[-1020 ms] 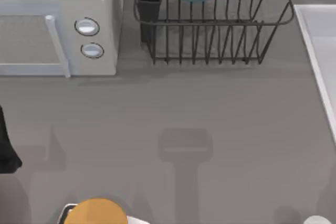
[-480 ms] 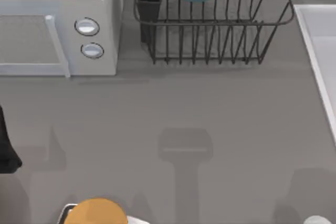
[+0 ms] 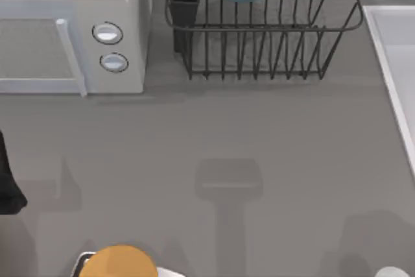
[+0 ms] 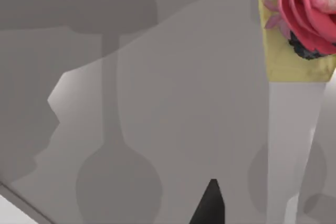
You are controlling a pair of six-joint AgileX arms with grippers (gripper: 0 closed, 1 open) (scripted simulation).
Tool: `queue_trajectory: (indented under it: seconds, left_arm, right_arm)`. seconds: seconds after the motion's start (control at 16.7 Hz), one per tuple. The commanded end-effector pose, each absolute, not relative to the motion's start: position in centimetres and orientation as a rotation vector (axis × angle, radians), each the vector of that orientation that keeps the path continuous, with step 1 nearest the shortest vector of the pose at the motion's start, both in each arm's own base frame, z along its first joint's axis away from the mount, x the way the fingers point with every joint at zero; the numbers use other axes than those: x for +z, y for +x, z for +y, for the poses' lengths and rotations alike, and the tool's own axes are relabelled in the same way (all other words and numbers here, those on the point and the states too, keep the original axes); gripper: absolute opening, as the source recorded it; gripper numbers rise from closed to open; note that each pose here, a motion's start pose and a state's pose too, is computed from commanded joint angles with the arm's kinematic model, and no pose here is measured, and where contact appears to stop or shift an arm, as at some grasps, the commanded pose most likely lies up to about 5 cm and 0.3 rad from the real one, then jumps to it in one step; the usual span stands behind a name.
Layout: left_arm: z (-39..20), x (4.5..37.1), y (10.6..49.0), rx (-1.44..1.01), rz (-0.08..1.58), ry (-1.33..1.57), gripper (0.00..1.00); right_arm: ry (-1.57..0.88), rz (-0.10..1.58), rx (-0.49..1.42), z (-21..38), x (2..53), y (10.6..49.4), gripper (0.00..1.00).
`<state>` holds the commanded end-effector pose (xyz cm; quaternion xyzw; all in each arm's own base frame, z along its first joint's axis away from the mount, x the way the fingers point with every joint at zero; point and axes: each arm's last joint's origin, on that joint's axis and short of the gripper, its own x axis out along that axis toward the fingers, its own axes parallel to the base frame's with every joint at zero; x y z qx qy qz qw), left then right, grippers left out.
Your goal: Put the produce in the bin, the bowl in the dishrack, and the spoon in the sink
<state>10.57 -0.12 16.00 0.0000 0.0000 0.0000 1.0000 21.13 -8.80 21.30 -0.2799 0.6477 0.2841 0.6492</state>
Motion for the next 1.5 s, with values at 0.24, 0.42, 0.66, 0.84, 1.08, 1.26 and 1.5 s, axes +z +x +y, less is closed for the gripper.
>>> queue_trajectory:
  seconds: [0.24, 0.42, 0.66, 0.84, 1.08, 1.26, 1.5]
  left_arm:
    - [-0.1, 16.0, 10.6, 0.000, 0.000, 0.000, 1.00]
    - [-0.1, 16.0, 10.6, 0.000, 0.000, 0.000, 1.00]
    - [-0.1, 16.0, 10.6, 0.000, 0.000, 0.000, 1.00]
    - [-0.1, 16.0, 10.6, 0.000, 0.000, 0.000, 1.00]
    - [-0.1, 16.0, 10.6, 0.000, 0.000, 0.000, 1.00]
    - [-0.1, 16.0, 10.6, 0.000, 0.000, 0.000, 1.00]
    - [-0.1, 16.0, 10.6, 0.000, 0.000, 0.000, 1.00]
  right_arm:
    - [-0.624, 1.498, 0.677, -9.3, 21.8, 23.3, 0.00]
    - [-0.618, 1.524, 0.712, -10.0, 22.6, 27.2, 0.00]
    - [-0.626, 1.537, 0.734, -10.8, 23.7, 34.4, 0.00]
    - [-0.635, 1.530, 0.728, -10.8, 23.9, 39.8, 0.00]
    - [-0.643, 1.509, 0.698, -9.7, 23.0, 45.4, 0.00]
    - [-0.647, 1.487, 0.669, -8.4, 21.8, 48.0, 0.00]
    - [-0.646, 1.470, 0.641, -6.8, 20.3, 49.7, 0.00]
